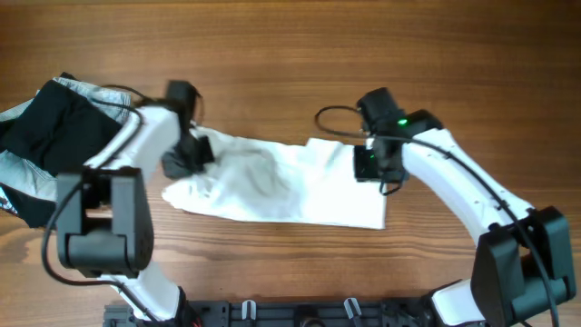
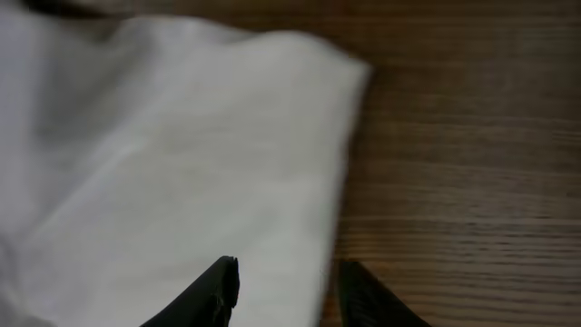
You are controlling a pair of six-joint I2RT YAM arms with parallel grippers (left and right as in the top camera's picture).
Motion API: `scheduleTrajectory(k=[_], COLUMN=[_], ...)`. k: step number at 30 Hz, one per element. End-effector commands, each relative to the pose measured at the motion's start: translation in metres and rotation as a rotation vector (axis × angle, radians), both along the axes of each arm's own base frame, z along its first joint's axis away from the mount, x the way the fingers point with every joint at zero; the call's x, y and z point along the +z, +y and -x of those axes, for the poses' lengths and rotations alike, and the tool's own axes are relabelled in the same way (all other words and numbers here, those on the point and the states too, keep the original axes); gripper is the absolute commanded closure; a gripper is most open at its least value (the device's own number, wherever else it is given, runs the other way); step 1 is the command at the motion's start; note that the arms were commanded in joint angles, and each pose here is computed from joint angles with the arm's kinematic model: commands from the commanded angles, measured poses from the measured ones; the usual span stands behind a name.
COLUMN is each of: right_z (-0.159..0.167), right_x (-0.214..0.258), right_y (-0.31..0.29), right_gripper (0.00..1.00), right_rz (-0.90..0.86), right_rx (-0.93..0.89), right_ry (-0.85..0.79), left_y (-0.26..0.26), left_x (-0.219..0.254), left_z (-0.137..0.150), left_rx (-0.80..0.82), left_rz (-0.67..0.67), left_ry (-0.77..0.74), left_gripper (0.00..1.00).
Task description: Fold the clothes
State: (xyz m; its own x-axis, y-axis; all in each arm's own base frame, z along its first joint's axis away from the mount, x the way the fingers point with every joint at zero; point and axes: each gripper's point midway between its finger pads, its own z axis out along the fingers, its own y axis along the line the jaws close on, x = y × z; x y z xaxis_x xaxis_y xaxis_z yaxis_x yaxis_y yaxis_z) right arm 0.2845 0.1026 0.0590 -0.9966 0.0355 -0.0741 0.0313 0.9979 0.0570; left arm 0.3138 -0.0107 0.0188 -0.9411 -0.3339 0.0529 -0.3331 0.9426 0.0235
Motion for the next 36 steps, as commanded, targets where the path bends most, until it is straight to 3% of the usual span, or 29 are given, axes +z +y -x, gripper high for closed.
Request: scheduleTrajectory(k=[1,6,11,20,30,34,36], right_z=[-0.019,-0.026,-0.029,-0.027,-0.026,-0.026,-0.027], right_x=[0.013,0.014,0.014,0.014,0.014,0.014,0.014], right_y=[-0.032,-0.059,-0.058,-0.049,-0.049,-0.049,-0.049], right_gripper=[0.59,0.56,0.56,0.56,0.56,0.55,0.55], right_rz=[0.029,0.028,0.018,-0.026,-0.026,-0.026,-0.026], right_rx=[-0.049,-0.114,-0.114,-0.082,-0.083,-0.083,-0.083], right_ry=[-0.058,-0.066,-0.074,-0.065,-0.062,-0.062,-0.063], left_y=[0.058,0.046,-0.052,-0.207,-0.252,-0.262,-0.271], left_x=[0.046,0.097,0.108,0.108,0.088,0.09,0.094], left_z=[-0.039,-0.05,-0.042,-0.002,0.018,0.019,0.025], left_rx=[0.108,0.09,-0.116,-0.45,-0.572,-0.583,-0.666], left_rz=[-0.106,-0.075,0.058,0.122,0.131,0.184,0.253], left_ry=[-0.105,-0.133,-0.14,-0.199,-0.18,-0.186,-0.179], left_gripper=[0.96,0.96,0.96,0.93,0.89,0.64,0.58])
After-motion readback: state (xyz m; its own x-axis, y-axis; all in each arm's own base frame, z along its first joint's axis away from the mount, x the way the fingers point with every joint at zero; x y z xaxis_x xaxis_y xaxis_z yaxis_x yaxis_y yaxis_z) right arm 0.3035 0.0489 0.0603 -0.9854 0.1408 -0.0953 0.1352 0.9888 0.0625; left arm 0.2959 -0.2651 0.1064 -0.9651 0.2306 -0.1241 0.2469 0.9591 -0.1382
